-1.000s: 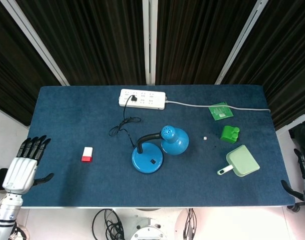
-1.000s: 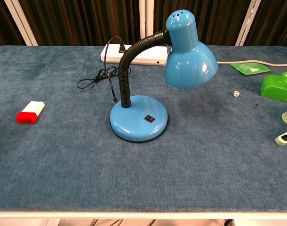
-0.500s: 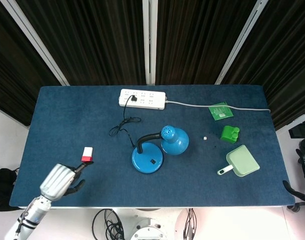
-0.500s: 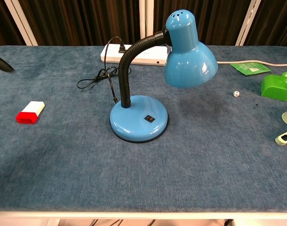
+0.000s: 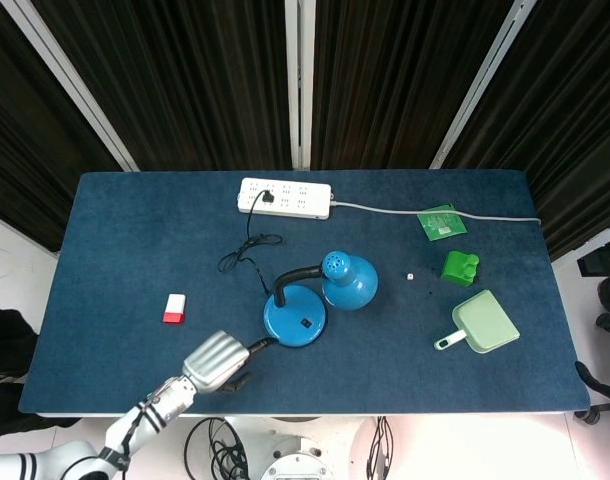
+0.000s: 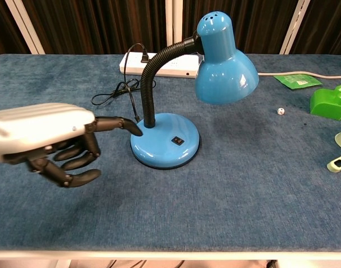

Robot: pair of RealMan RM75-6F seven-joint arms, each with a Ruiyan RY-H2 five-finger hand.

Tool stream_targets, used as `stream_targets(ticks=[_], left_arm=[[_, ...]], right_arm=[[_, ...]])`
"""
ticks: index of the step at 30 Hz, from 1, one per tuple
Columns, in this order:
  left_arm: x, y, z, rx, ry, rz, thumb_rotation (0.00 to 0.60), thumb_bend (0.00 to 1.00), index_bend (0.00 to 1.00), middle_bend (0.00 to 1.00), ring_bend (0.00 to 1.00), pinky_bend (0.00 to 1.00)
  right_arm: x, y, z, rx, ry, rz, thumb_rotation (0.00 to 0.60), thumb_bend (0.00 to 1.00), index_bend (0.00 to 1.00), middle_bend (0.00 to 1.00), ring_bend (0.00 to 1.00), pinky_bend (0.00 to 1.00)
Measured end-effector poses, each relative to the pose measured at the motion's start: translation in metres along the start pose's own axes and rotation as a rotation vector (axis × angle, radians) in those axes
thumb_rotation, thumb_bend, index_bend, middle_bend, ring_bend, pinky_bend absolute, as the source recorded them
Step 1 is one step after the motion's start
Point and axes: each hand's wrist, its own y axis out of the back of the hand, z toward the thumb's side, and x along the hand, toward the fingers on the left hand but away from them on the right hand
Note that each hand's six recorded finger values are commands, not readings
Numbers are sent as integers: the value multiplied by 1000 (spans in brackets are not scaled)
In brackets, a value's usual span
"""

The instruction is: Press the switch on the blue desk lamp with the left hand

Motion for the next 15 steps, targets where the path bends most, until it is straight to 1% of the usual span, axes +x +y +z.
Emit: stream_targets(ticks=[7, 12, 15], left_arm=[[30, -10, 0, -31, 63, -50, 600, 427, 83, 815, 804, 918], [50, -12, 15, -33, 40, -69, 600, 428, 69, 819, 806, 918], [57, -13, 18, -41, 35, -76, 600, 429, 56, 824, 808, 918]], right_arm=[[0, 0, -4, -5, 0, 1, 600, 153, 0, 0, 0, 0], [-3, 3, -2, -17, 16, -18, 600, 153, 0, 0, 0, 0], [-4, 4, 0, -22, 24, -25, 600, 152, 0, 0, 0, 0]])
